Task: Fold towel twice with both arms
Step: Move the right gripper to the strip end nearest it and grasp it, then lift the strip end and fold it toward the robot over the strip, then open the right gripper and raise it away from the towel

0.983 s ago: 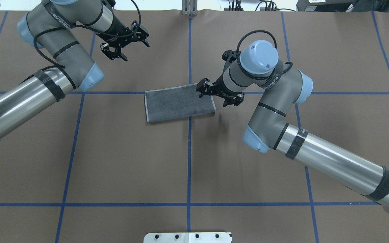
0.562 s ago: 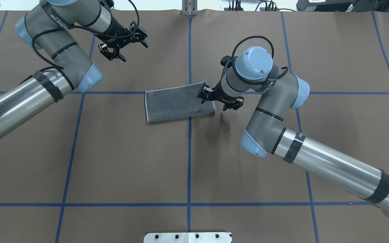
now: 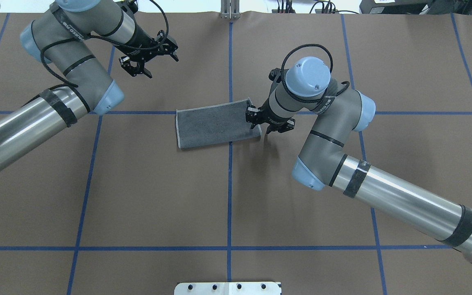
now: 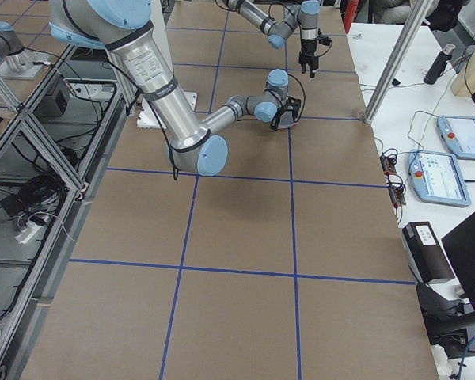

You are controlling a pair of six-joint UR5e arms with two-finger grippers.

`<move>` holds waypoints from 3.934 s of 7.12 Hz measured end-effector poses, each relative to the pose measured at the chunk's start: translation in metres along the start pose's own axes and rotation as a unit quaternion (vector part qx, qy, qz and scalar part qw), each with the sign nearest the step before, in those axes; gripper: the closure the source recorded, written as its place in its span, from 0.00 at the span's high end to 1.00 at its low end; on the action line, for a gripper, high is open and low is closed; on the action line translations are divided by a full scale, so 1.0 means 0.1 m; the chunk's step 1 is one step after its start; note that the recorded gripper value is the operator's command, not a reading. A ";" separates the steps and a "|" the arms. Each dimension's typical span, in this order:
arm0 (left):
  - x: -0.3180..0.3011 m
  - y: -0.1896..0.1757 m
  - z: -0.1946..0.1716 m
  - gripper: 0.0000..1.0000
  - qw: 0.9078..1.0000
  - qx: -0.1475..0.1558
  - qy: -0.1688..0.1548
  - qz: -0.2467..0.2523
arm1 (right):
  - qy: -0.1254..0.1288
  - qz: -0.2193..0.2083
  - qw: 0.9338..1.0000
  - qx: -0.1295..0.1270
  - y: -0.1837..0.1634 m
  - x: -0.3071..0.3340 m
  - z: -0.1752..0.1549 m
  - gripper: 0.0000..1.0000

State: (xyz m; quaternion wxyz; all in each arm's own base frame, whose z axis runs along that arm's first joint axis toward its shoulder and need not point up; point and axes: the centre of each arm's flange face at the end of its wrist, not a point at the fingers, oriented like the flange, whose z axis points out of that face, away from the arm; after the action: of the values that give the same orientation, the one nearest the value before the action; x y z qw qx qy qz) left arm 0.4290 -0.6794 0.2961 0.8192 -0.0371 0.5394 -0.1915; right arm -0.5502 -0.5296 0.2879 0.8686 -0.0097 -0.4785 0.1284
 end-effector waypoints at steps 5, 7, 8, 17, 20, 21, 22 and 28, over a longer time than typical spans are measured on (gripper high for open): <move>-0.02 -0.02 0.01 1.00 1.000 0.001 -0.003 0.009 | 0.001 -0.001 1.000 -0.001 0.00 -0.01 0.02 0.33; -0.02 -0.02 0.01 1.00 1.000 0.001 -0.003 0.009 | 0.002 -0.001 1.000 -0.002 0.00 -0.01 0.03 0.00; -0.02 -0.03 0.00 1.00 1.000 0.002 -0.003 0.009 | 0.002 -0.005 1.000 -0.002 0.00 -0.01 0.03 0.00; -0.03 -0.13 -0.10 1.00 1.000 0.010 -0.001 0.004 | -0.061 -0.057 0.992 -0.095 0.84 -0.29 -0.31 0.00; -0.14 -0.18 -0.10 1.00 1.000 0.012 -0.004 0.001 | -0.089 -0.111 0.978 -0.151 1.96 -0.96 -0.16 0.00; -0.21 -0.19 -0.09 1.00 1.000 0.012 -0.007 -0.001 | -0.092 -0.121 0.976 -0.155 2.21 -1.20 -0.09 0.00; -0.30 -0.21 -0.07 1.00 1.000 0.012 -0.010 -0.001 | -0.092 -0.126 0.975 -0.155 2.37 -1.49 0.00 0.00; -0.50 -0.36 -0.15 1.00 1.000 0.019 -0.014 0.010 | -0.098 -0.106 0.977 -0.156 2.51 -1.91 -0.05 1.00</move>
State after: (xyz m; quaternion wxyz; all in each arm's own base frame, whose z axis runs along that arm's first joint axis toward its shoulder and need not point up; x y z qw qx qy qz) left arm 0.3885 -0.6928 0.3432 0.8291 -0.0188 0.5241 -0.1936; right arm -0.6971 -0.3307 0.0914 0.8141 -0.0818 -0.5735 -0.0406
